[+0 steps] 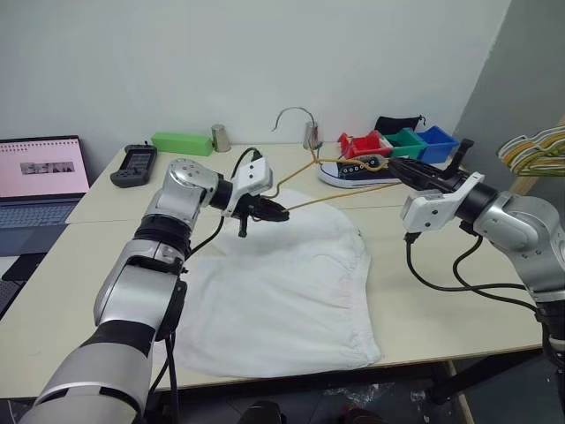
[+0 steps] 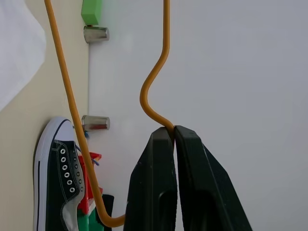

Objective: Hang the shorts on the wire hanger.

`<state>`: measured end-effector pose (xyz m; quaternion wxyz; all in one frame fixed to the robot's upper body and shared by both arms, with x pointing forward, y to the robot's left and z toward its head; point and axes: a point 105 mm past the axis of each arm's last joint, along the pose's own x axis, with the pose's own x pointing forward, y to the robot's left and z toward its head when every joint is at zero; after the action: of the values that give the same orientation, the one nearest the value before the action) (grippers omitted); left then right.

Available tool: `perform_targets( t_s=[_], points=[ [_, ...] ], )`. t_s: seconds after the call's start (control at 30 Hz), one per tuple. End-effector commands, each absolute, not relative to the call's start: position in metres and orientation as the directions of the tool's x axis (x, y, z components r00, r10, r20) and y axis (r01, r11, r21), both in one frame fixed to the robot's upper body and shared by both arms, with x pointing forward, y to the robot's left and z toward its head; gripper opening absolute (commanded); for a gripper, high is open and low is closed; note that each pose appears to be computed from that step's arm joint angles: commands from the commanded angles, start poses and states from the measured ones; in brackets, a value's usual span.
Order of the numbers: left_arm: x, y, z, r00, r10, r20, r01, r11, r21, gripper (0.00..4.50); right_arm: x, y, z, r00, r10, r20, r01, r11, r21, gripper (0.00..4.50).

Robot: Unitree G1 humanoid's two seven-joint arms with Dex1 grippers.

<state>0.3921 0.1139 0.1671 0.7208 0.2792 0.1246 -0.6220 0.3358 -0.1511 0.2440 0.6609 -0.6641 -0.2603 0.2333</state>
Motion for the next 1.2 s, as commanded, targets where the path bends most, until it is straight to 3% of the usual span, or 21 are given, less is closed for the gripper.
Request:
perform_targets(
  t_s=[0.03, 0.3, 0.37, 0.6, 0.73, 0.83, 0.93, 1.1, 1.2],
  points=[
    [0.398, 0.117, 0.176, 0.248, -0.824, -0.51, 0.953, 0.112, 0.283, 0.0, 0.333, -0.151, 0.256, 0.749, 0.659, 0.07, 0.065, 0.031, -0.997, 0.52],
    [0.407, 0.12, 0.177, 0.326, -0.801, -0.502, 0.926, 0.162, 0.341, 0.0, 0.333, -0.155, 0.247, 0.763, 0.646, -0.004, -0.047, 0.05, -0.998, 2.24],
    [0.412, 0.123, 0.176, 0.378, -0.778, -0.502, 0.899, 0.18, 0.399, 0.0, 0.33, -0.156, 0.243, 0.76, 0.648, -0.049, -0.125, 0.072, -0.989, 2.77],
    [0.429, 0.122, 0.179, 0.569, -0.697, -0.437, 0.722, 0.168, 0.672, 0.0, 0.325, -0.164, 0.234, 0.767, 0.612, -0.195, -0.505, 0.387, -0.771, 4.46],
    [0.427, 0.109, 0.176, 0.585, -0.705, -0.401, 0.633, 0.088, 0.769, 0.0, 0.336, -0.175, 0.237, 0.825, 0.523, -0.213, -0.514, 0.54, -0.667, 4.46],
    [0.419, 0.092, 0.181, 0.573, -0.739, -0.356, 0.528, 0.0, 0.849, 0.0, 0.337, -0.182, 0.226, 0.823, 0.471, -0.318, -0.544, 0.489, -0.682, 4.46],
    [0.412, 0.083, 0.181, 0.551, -0.756, -0.352, 0.467, -0.071, 0.882, 0.0, 0.345, -0.183, 0.226, 0.837, 0.438, -0.329, -0.525, 0.47, -0.71, 4.46],
    [0.411, 0.074, 0.186, 0.551, -0.772, -0.318, 0.428, -0.066, 0.901, 0.0, 0.345, -0.185, 0.207, 0.791, 0.401, -0.463, -0.597, 0.336, -0.728, 4.46],
    [0.41, 0.071, 0.186, 0.551, -0.772, -0.317, 0.416, -0.075, 0.906, 0.0, 0.341, -0.183, 0.198, 0.759, 0.401, -0.512, -0.64, 0.32, -0.699, 4.46]
  ],
)
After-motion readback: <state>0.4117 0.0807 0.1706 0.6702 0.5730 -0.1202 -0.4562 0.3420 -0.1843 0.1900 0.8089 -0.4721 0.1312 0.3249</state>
